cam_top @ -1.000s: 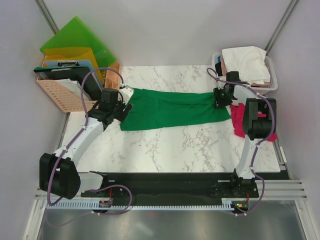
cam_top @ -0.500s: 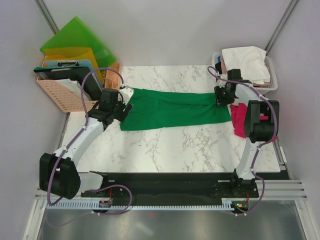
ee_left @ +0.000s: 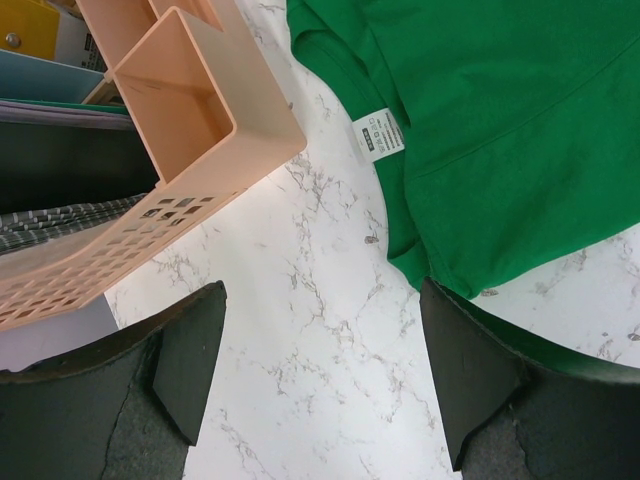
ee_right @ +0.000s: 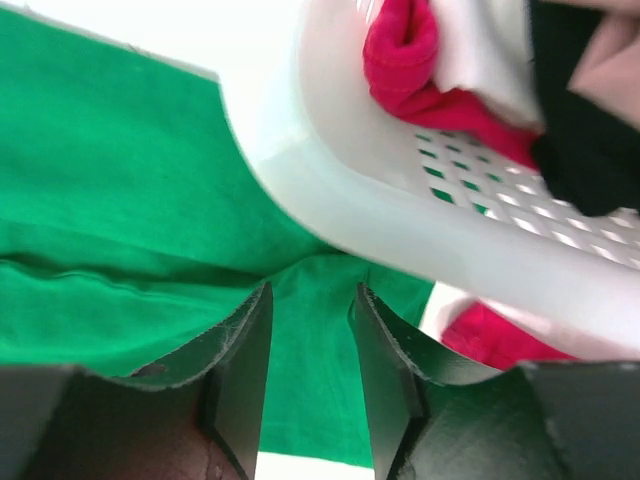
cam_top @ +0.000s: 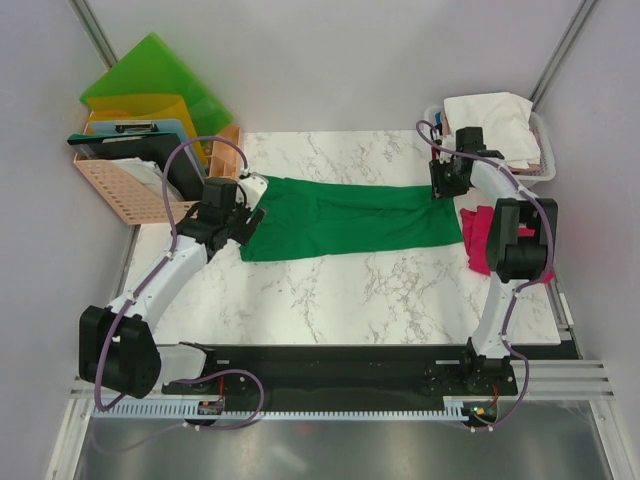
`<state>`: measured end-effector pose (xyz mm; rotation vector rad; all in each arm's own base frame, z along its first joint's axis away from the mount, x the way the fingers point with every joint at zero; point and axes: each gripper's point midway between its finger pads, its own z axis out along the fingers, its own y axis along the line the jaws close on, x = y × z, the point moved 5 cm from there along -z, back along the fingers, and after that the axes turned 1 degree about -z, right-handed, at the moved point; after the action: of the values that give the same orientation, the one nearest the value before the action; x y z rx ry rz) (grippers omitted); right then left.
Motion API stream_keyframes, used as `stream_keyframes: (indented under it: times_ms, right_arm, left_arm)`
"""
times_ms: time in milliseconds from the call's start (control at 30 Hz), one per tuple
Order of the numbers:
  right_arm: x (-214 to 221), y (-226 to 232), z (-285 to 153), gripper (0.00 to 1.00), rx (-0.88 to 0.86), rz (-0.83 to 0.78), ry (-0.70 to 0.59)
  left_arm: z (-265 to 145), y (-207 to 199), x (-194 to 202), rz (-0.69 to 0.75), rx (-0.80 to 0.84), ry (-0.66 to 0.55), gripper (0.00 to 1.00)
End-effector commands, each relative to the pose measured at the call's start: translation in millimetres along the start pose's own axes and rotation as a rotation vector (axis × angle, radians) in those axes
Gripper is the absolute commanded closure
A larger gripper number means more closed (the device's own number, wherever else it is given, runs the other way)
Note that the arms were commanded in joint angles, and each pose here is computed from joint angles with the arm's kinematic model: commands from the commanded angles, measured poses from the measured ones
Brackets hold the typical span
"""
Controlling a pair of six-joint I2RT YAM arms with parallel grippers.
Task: Fold and stack the t-shirts
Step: Fold the other side of the tshirt into a rectangle
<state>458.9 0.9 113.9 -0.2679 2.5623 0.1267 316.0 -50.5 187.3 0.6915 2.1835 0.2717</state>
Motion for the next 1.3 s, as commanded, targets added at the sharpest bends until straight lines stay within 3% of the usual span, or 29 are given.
stream_keyframes:
  times_ms: [0, 233, 267, 300, 367, 400, 433, 700, 733, 767, 833, 900, 1033, 1267]
  right_arm:
    - [2.4, -0.8, 11.5, 0.55, -0.004, 0.017, 0.022]
    - [17.7, -3.5, 23.6, 0.59, 0.012, 0.007, 0.062]
    - [19.5, -3.1, 24.2, 0.63, 0.01, 0.008, 0.065]
    - [19.7, -3.1, 23.6, 0.74, 0.011, 0.007, 0.063]
    - [19.6, -2.6, 23.4, 0.81, 0.013, 0.006, 0.061]
    - [18.6, -3.8, 22.6, 0.95, 0.017, 0.006, 0.057]
    - [18.9, -4.0, 22.8, 1.0, 0.02, 0.009, 0.057]
    - [16.6, -2.1, 6.3, 1.0, 0.023, -0.008, 0.033]
    - [15.2, -2.0, 2.9, 0.99, 0.025, -0.012, 0.026]
    - [12.8, -1.4, -0.9, 0.92, 0.027, -0.018, 0.018]
    - [11.2, -2.1, -3.8, 0.56, 0.027, -0.027, 0.013]
    - [10.3, -1.4, -5.1, 0.34, 0.022, -0.029, 0.007]
    - [6.4, -1.4, -0.4, 0.34, 0.016, -0.018, -0.002]
    - [-1.2, -4.3, 22.3, 0.41, 0.008, 0.019, 0.007]
  left_arm:
    - [-2.8, 4.0, -7.8, -0.006, -0.015, -0.04, 0.15]
    - [-0.8, 2.8, -6.9, -0.004, -0.009, -0.034, 0.15]
    - [-1.0, 3.6, -7.8, -0.006, -0.01, -0.037, 0.15]
    - [-1.3, 3.4, -8.6, -0.005, -0.01, -0.039, 0.15]
    - [-0.7, 3.4, -8.7, -0.005, -0.009, -0.038, 0.15]
    - [-0.5, 3.1, -8.2, -0.005, -0.008, -0.036, 0.15]
    - [-0.5, 3.1, -7.9, -0.003, -0.008, -0.035, 0.15]
    - [-0.4, 2.5, -5.1, 0.004, -0.01, -0.031, 0.15]
    - [-0.8, 2.6, -5.1, 0.005, -0.01, -0.031, 0.15]
    - [0.2, 2.7, -5.1, 0.003, -0.009, -0.03, 0.15]
    - [2.5, 1.0, -5.0, 0.004, -0.001, -0.027, 0.15]
    - [3.6, -0.1, -4.8, -0.004, 0.007, -0.025, 0.15]
    - [3.9, -0.9, -3.9, -0.001, 0.008, -0.022, 0.15]
    - [2.7, 1.0, -1.6, 0.007, -0.005, -0.018, 0.15]
